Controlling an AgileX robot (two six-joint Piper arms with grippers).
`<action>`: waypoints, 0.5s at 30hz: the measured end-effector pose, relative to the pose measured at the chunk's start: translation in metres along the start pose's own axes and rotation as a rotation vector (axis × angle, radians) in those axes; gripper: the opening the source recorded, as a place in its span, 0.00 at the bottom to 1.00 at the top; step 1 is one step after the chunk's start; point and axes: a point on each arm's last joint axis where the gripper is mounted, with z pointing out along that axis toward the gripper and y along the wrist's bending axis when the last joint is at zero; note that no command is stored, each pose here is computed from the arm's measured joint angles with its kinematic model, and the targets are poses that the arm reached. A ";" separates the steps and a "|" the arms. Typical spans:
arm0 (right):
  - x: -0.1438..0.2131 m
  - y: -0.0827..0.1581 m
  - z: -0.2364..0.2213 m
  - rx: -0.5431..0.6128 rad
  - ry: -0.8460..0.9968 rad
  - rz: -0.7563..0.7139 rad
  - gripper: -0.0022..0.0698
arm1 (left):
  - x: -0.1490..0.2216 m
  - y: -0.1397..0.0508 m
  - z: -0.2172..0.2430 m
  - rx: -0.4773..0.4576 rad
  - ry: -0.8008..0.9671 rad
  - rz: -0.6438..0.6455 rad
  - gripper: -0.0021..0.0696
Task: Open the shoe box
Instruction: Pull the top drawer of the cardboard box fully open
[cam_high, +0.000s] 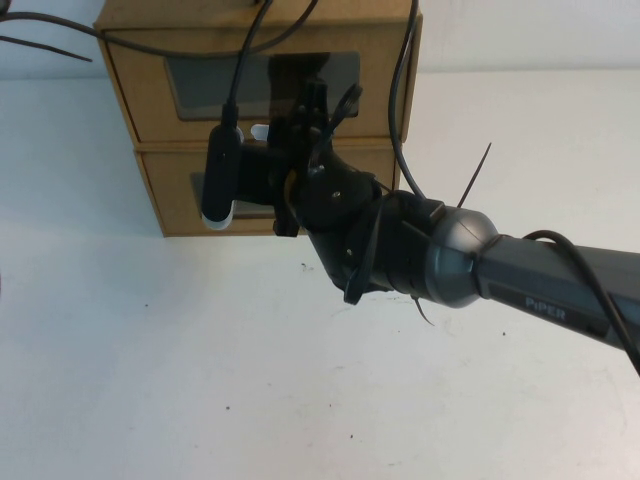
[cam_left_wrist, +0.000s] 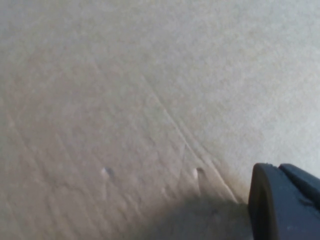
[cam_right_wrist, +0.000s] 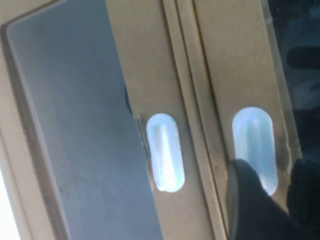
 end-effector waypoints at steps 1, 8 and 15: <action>0.000 0.000 0.000 0.000 0.001 0.002 0.27 | 0.000 0.000 0.000 0.000 0.000 -0.008 0.02; -0.001 0.000 0.000 -0.005 -0.007 0.002 0.27 | 0.000 0.000 0.000 0.000 -0.002 -0.028 0.02; -0.001 0.000 0.000 -0.005 -0.006 0.002 0.27 | 0.000 0.000 0.000 0.000 -0.002 -0.035 0.02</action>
